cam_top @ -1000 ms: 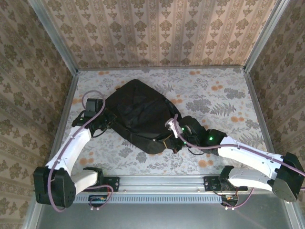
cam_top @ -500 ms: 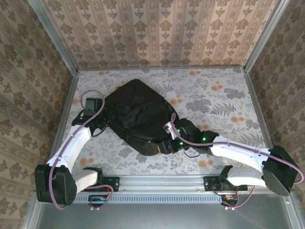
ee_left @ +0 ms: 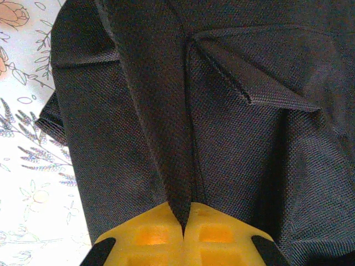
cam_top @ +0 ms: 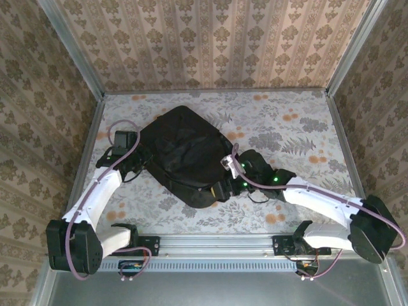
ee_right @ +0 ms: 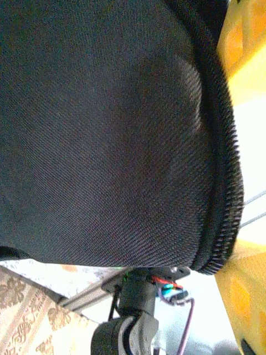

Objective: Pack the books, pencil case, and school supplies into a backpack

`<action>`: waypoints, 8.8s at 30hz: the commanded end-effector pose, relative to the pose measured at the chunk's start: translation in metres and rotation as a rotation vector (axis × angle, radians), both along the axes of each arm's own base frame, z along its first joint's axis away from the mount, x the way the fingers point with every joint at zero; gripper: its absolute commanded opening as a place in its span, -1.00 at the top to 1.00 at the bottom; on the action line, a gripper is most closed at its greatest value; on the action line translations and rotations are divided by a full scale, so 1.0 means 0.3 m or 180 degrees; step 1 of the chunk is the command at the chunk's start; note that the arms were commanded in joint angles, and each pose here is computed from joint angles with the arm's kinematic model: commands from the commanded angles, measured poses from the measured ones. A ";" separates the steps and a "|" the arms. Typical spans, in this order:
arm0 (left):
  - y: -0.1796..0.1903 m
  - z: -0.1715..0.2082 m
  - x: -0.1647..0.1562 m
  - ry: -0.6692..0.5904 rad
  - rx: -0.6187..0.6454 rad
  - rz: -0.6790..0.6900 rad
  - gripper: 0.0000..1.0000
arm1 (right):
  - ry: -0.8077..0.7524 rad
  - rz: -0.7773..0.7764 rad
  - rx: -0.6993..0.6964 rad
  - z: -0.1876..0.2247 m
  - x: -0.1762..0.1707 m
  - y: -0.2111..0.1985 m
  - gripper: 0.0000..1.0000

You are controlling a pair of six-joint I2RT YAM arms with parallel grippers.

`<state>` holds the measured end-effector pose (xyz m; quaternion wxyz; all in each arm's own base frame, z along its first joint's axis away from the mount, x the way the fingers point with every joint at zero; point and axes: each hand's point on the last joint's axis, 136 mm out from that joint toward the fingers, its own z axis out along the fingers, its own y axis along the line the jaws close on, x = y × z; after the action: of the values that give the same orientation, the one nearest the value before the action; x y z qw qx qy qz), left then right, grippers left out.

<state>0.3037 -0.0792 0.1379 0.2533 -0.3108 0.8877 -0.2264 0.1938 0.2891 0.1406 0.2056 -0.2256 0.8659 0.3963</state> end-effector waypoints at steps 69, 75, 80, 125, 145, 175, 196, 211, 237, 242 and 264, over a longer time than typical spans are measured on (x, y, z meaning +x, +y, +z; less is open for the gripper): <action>0.041 0.062 0.037 -0.0182 0.0167 0.0197 1.00 | -0.0621 -0.0660 -0.1224 0.003 0.003 0.016 1.00; 0.057 0.050 0.008 -0.0072 0.0201 0.0358 1.00 | -0.0801 -0.1045 -0.1804 0.038 0.016 -0.055 1.00; 0.092 0.066 -0.001 -0.0088 0.0330 0.0482 1.00 | -0.0670 -0.1204 -0.1904 0.017 -0.001 -0.089 1.00; -0.312 -0.023 -0.417 0.0620 -0.0483 -0.0491 0.61 | -0.0057 0.0009 -0.0421 0.042 -0.119 0.203 1.00; -0.431 0.048 -0.428 0.0397 -0.0756 -0.0667 0.48 | -0.0007 -0.0027 -0.0390 0.006 -0.115 0.180 1.00; -0.384 -0.055 -0.429 0.0528 -0.0211 -0.0521 0.22 | 0.0108 -0.0231 -0.0466 -0.046 -0.108 0.139 1.00; -0.380 0.033 -0.339 0.0256 0.0098 -0.0403 1.00 | 0.0102 -0.0375 -0.0775 -0.048 -0.105 0.068 1.00; -0.276 -0.037 -0.417 0.0646 0.0341 -0.0460 1.00 | 0.0183 -0.0360 -0.0969 -0.021 -0.115 0.014 1.00; -0.251 -0.047 -0.411 0.0780 0.0484 -0.0483 1.00 | -0.1257 -0.1274 -0.3273 0.117 0.038 -0.117 1.00; -0.218 -0.034 -0.411 0.0701 0.0441 -0.0426 1.00 | -0.1184 -0.1254 -0.3349 0.077 0.031 -0.155 1.00; -0.131 -0.059 -0.458 0.0811 0.0412 -0.0576 1.00 | -0.0807 -0.0949 -0.2165 0.032 0.044 -0.118 1.00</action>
<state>0.1799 -0.1556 0.1400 0.1413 -0.2358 0.9339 -0.2285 0.2036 0.2818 0.1527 0.2808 -0.1859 0.9398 0.0574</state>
